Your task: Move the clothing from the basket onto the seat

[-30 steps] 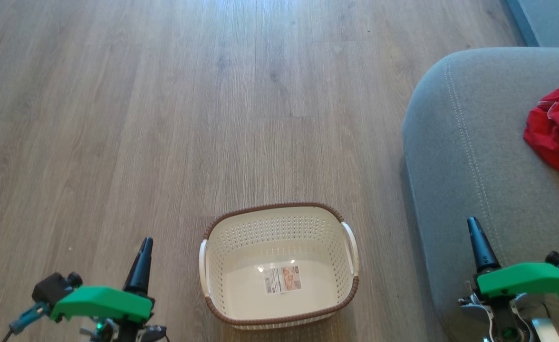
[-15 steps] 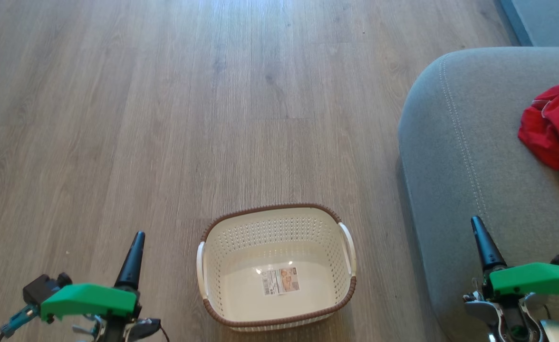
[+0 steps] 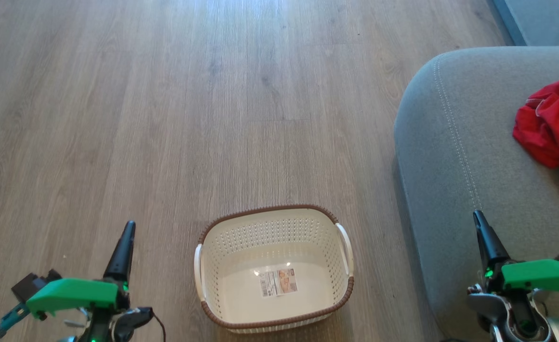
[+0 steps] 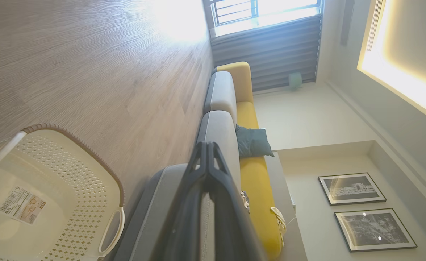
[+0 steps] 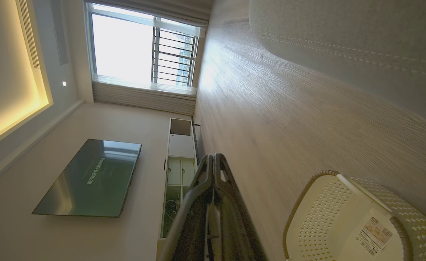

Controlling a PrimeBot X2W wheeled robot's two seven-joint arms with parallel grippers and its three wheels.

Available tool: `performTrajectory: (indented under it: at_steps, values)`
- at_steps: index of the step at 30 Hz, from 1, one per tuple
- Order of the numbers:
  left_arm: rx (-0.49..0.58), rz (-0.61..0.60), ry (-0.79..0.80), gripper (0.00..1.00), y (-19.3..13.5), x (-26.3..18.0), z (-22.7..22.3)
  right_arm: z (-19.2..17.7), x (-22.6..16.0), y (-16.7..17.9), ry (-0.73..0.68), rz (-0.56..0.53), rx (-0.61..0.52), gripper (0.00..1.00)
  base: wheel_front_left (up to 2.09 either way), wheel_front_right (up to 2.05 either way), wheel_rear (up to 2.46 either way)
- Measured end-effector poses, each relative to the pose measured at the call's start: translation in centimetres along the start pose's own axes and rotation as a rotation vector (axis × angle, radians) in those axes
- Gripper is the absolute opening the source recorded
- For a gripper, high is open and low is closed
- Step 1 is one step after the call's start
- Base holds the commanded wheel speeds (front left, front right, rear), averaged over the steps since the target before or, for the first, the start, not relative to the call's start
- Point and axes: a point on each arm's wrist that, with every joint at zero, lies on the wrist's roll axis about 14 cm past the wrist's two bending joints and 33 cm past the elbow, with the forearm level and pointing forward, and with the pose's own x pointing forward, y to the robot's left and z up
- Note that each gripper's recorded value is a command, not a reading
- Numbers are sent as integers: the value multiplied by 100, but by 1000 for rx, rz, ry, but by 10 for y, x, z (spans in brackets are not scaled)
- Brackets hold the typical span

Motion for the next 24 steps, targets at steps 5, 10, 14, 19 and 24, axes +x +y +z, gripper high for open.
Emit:
performTrajectory:
  at_steps: [5,10,14,19,24]
  values:
    - [-55,-8,-7,0,-2,1,4,3,1,5,-7,17,57,0,0,0,0]
    - [-108,-24,2,0,-5,1,3,6,0,6,-11,23,110,0,0,0,0]
    - [-154,-31,4,0,-7,2,4,7,-1,7,-14,31,155,0,0,0,0]
    - [-174,-36,-9,0,-8,2,8,7,-1,8,-11,35,178,0,0,0,0]
    - [-174,-37,-10,0,-8,2,9,7,-1,8,-11,35,179,0,0,0,0]
